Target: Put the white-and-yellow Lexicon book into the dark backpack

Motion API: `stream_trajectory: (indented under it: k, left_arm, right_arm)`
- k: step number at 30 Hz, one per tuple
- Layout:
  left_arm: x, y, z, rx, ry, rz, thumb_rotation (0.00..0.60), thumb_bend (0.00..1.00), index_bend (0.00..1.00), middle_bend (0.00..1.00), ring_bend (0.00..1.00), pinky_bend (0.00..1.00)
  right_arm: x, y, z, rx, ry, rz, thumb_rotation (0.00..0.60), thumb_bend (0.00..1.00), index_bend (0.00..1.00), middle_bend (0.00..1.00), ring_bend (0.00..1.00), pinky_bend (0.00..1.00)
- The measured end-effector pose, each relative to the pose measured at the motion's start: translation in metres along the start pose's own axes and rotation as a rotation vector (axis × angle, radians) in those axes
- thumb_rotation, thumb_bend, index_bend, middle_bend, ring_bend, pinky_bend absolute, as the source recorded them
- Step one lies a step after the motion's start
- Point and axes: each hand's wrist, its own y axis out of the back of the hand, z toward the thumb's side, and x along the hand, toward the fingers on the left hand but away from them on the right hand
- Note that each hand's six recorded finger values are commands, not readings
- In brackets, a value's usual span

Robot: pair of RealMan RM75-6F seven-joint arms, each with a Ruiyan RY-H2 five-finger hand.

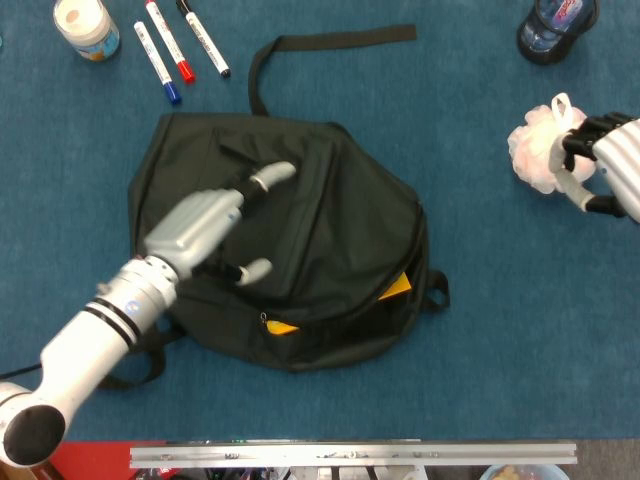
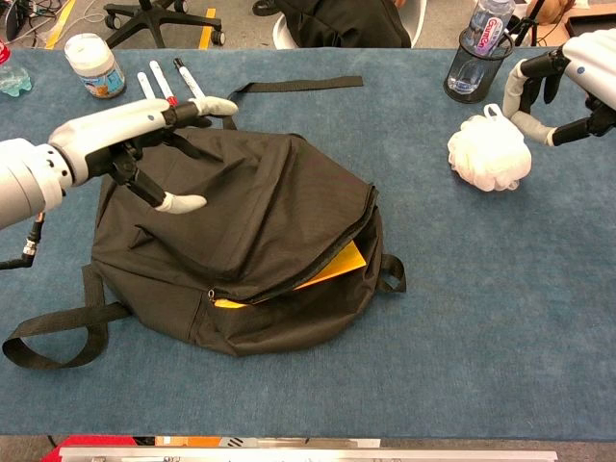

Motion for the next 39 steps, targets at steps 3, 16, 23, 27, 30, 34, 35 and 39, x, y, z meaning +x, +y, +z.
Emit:
stream_trajectory:
  k: [3, 16, 23, 27, 30, 34, 35, 39]
  left_arm:
    - [-0.001, 0.015, -0.018, 0.01, 0.031, 0.077, 0.6, 0.27, 0.0, 0.0, 0.0, 0.19]
    - [-0.023, 0.071, -0.103, 0.104, 0.176, 0.369, 0.6, 0.27, 0.0, 0.01, 0.0, 0.19]
    - [-0.047, 0.083, -0.146, 0.148, 0.253, 0.473, 0.6, 0.27, 0.0, 0.01, 0.0, 0.19]
    - [-0.064, 0.088, -0.165, 0.13, 0.284, 0.536, 0.6, 0.27, 0.0, 0.02, 0.0, 0.19]
    - [-0.078, 0.091, -0.176, 0.121, 0.303, 0.582, 0.6, 0.27, 0.0, 0.03, 0.0, 0.19]
    - [-0.096, 0.094, -0.188, 0.135, 0.332, 0.63, 0.6, 0.27, 0.0, 0.03, 0.0, 0.18]
    - [-0.098, 0.094, -0.189, 0.136, 0.335, 0.636, 0.6, 0.27, 0.0, 0.03, 0.0, 0.18]
    - [-0.115, 0.097, -0.195, 0.143, 0.348, 0.668, 0.6, 0.27, 0.0, 0.04, 0.0, 0.18]
  right_arm:
    - [0.005, 0.003, -0.005, 0.02, -0.022, -0.004, 0.6, 0.41, 0.71, 0.64, 0.49, 0.5]
    - [0.049, 0.016, -0.042, 0.088, -0.251, 0.002, 0.6, 0.4, 0.54, 0.5, 0.41, 0.51]
    - [0.073, 0.016, -0.06, 0.108, -0.35, -0.003, 0.6, 0.4, 0.39, 0.41, 0.31, 0.43]
    - [0.083, 0.014, -0.066, 0.113, -0.385, 0.007, 0.6, 0.4, 0.34, 0.38, 0.27, 0.41]
    - [0.087, 0.013, -0.067, 0.093, -0.394, 0.008, 0.6, 0.4, 0.34, 0.38, 0.27, 0.41]
    - [0.092, 0.015, -0.065, 0.081, -0.386, -0.009, 0.6, 0.4, 0.34, 0.38, 0.27, 0.41]
    - [0.093, 0.016, -0.064, 0.078, -0.381, -0.015, 0.6, 0.4, 0.34, 0.38, 0.27, 0.41]
    - [0.098, 0.016, -0.058, 0.068, -0.37, -0.028, 0.6, 0.4, 0.34, 0.38, 0.27, 0.41]
